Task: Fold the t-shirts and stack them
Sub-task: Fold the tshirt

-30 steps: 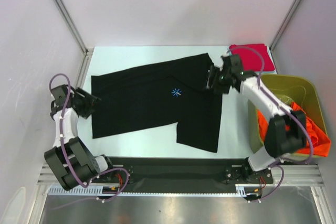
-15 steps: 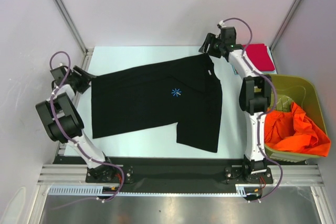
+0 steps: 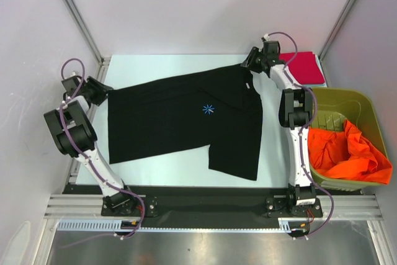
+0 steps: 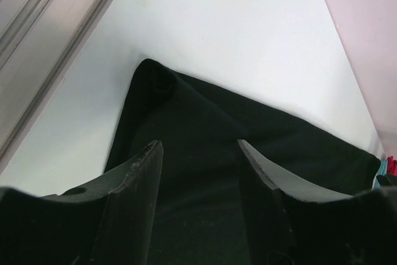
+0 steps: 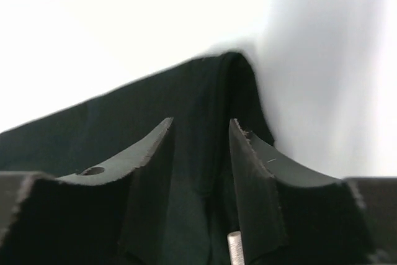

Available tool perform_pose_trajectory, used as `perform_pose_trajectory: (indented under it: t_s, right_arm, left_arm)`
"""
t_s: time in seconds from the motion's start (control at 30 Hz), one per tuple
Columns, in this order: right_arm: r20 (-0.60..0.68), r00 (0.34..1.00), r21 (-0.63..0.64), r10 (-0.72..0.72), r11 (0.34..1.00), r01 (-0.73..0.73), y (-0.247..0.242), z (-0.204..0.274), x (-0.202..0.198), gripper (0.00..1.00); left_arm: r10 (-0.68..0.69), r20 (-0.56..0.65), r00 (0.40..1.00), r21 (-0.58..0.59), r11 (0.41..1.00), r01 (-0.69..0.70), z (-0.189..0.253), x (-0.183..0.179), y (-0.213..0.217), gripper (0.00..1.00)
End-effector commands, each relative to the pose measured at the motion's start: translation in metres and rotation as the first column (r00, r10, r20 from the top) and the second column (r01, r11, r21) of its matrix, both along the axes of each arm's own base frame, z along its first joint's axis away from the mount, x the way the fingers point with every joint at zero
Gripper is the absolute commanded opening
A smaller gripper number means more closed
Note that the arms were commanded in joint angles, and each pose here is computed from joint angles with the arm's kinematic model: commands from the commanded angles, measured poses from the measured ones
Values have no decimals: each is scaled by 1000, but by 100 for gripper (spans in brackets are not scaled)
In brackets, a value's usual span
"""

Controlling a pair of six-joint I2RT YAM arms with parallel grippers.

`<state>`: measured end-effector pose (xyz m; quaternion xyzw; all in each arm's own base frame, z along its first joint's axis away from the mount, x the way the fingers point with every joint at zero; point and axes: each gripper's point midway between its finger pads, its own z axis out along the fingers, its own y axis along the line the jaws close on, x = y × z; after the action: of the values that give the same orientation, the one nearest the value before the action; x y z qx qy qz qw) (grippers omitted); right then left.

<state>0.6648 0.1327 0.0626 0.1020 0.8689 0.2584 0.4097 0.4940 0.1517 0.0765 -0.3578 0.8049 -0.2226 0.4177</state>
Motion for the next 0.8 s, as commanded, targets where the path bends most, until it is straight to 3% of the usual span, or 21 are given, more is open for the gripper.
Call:
perform_pose_trajectory:
  t_s: [0.0,0.23,0.67,0.73,0.77]
  right_arm:
    - [132,991,30,-22,999,18,-7,39,26,48]
    - [129,991,67,-34,997,25,-7,23,33,48]
    - [126,989,167,-82,984,61,0,9,45,35]
    - [123,988,174,-93,982,71,0,6,46,30]
    - [124,987,176,-100,981,78,-2,6,47,20]
  left_arm:
    - [-21,99,995,21,1000,19,26,19,5,57]
    - [-8,137,991,1,1000,7,33,27,10,57]
    - [-11,127,992,-49,999,18,19,33,7,56]
    - [-13,127,992,-50,999,19,19,33,7,56]
    - [-12,124,992,-49,999,18,18,34,8,56]
